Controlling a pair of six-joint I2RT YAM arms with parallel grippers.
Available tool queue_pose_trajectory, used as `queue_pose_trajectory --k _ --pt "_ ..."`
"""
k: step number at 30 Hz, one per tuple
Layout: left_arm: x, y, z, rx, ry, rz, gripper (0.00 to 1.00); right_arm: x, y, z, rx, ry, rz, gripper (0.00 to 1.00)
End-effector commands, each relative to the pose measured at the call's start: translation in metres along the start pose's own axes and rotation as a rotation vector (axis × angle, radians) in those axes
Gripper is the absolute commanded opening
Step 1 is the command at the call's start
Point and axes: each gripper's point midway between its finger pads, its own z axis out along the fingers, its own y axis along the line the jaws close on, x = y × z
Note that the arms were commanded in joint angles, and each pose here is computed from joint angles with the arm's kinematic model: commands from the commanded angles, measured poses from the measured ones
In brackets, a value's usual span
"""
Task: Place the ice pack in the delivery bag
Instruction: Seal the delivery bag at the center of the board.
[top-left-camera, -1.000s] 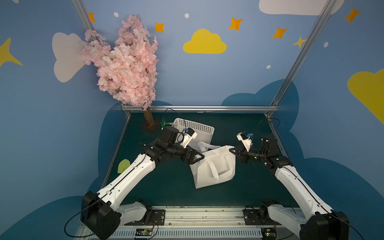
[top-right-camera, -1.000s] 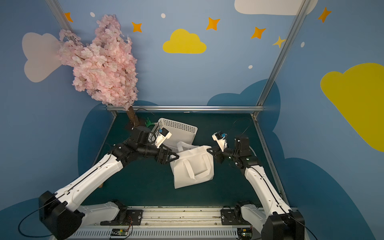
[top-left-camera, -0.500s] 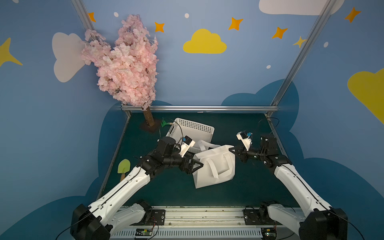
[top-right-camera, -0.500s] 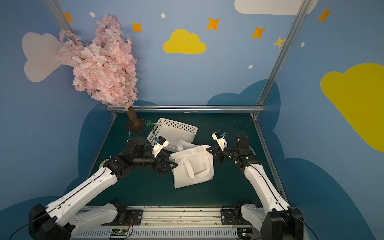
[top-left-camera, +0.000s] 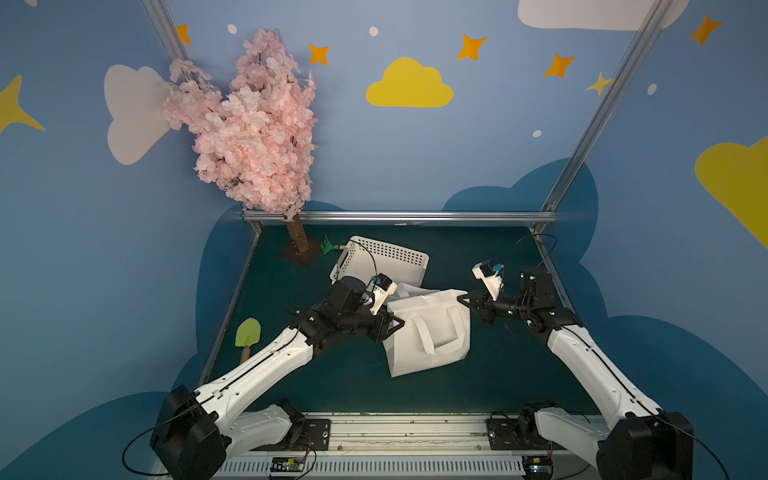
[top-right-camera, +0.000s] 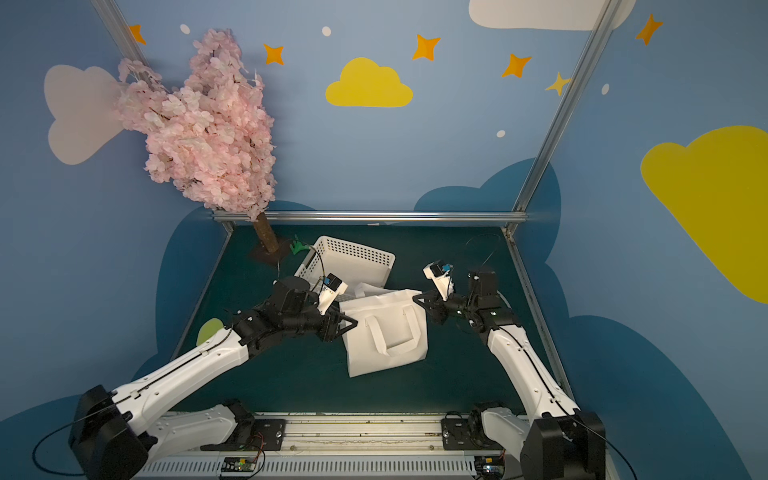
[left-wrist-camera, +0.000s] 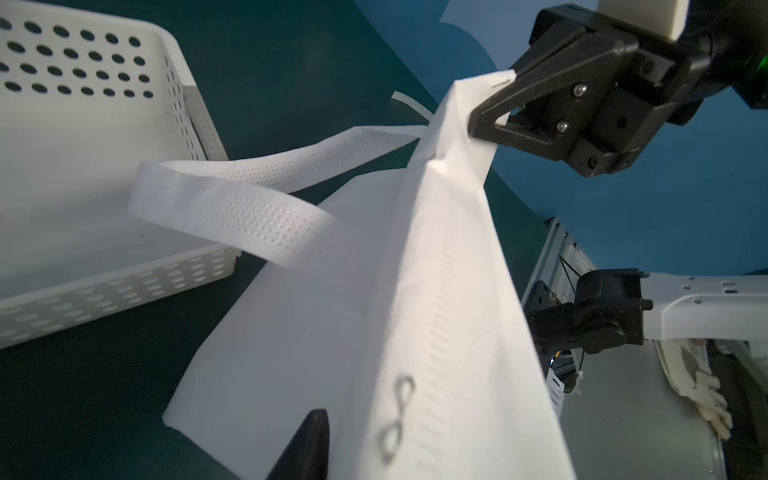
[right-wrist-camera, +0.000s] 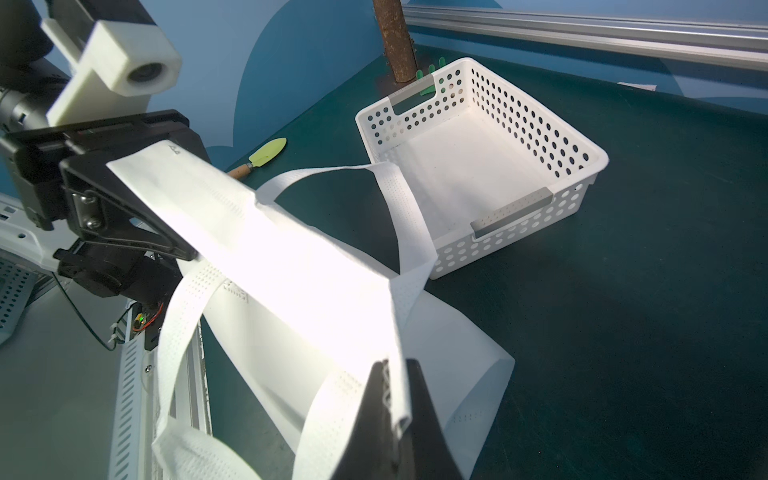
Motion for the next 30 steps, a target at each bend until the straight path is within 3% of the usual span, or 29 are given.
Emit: queue_pose_trajectory --k 1,8,19,20,23,30 --pt "0.002 0.002 0.002 -0.005 -0.011 0.006 0.31 0.001 0.0 -0.001 -0.001 0.017 0.01 0.0" --pt "0.002 0.001 -0.006 0.004 -0.091 0.028 0.06 0.003 0.0 -0.003 0.013 0.02 0.005 0.0" --pt "0.001 -0.009 -0.012 0.076 -0.152 0.064 0.03 0.001 0.002 -0.005 0.013 0.026 0.031 0.0" --pt "0.001 -0.01 -0.012 0.077 -0.147 0.074 0.03 0.0 0.002 -0.005 0.01 0.023 0.028 0.15" --pt "0.001 -0.012 -0.012 0.091 -0.136 0.088 0.03 -0.012 0.008 -0.01 0.007 0.003 -0.019 0.4" --pt "0.0 -0.019 -0.012 0.125 -0.138 0.136 0.03 -0.052 0.014 -0.038 0.123 -0.077 -0.154 0.58"
